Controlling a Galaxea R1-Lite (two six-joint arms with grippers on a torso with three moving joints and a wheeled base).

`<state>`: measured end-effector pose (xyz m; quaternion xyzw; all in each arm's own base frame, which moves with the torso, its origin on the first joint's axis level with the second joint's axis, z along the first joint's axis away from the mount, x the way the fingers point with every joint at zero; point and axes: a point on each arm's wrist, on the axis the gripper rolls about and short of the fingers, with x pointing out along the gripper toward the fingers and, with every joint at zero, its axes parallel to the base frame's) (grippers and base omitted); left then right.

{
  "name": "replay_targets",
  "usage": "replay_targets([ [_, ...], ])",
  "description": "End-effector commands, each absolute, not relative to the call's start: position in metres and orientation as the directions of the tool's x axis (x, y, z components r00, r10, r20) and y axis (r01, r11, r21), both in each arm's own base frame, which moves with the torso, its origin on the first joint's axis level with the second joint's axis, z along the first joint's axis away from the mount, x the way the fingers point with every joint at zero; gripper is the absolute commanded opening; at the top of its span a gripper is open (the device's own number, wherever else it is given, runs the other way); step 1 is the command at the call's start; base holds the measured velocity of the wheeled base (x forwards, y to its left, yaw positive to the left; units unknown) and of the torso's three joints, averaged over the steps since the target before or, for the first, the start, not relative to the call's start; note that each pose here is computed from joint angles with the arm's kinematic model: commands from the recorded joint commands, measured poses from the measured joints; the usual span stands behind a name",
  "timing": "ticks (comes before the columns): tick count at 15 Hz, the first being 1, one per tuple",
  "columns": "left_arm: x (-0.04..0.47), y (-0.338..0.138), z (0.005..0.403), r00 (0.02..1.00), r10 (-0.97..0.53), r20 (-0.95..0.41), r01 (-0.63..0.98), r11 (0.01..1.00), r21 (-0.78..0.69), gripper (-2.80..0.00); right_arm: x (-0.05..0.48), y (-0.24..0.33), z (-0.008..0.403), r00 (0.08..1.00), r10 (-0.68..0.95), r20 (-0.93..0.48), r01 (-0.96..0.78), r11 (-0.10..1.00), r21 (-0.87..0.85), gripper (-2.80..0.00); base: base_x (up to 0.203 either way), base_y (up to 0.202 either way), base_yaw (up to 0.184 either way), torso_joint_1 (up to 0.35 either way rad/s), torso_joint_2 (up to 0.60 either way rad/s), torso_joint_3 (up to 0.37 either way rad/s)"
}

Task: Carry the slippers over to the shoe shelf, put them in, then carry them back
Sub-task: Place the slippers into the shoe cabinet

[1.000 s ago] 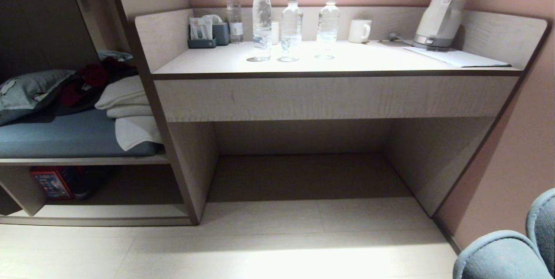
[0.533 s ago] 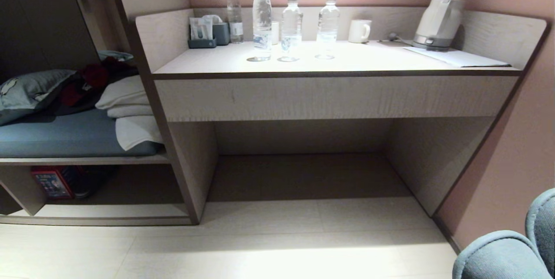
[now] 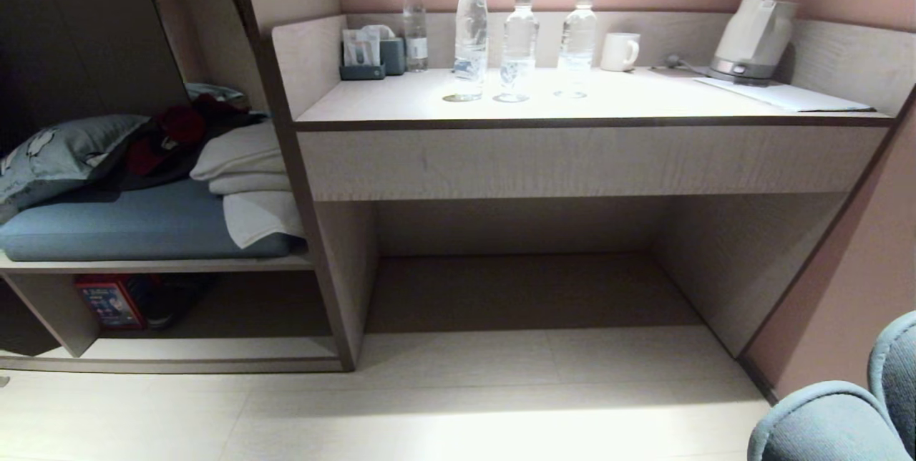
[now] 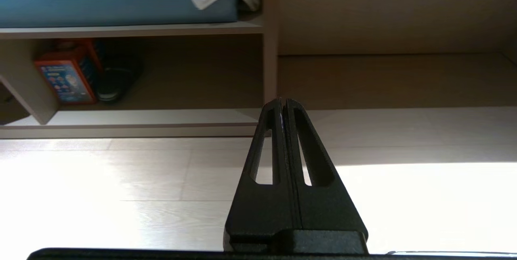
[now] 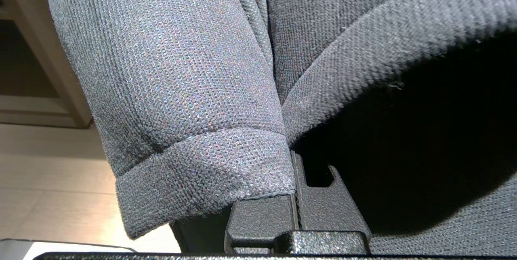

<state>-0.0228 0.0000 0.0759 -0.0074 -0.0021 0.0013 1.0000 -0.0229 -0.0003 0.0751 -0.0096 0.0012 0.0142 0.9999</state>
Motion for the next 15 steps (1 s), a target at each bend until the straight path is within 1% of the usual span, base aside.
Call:
replay_targets([
  [1,-0.0228,0.0000,0.0760,1.000,0.003,0.005,-0.003,1.000,-0.015,-2.80,-0.0228,-0.0003,0.0750,1.000,0.029,-0.005,-0.029,0.999,-0.020,-2.80,0.000,0.198,-0.001,0.002,0.00,0.011],
  [15,-0.0228,0.0000,0.0760,1.000,0.003,0.005,-0.003,1.000,-0.015,-2.80,-0.0228,-0.0003,0.0750,1.000,0.029,-0.005,-0.029,0.999,-0.020,-2.80,0.000,0.194,-0.003,0.003,0.00,0.002],
])
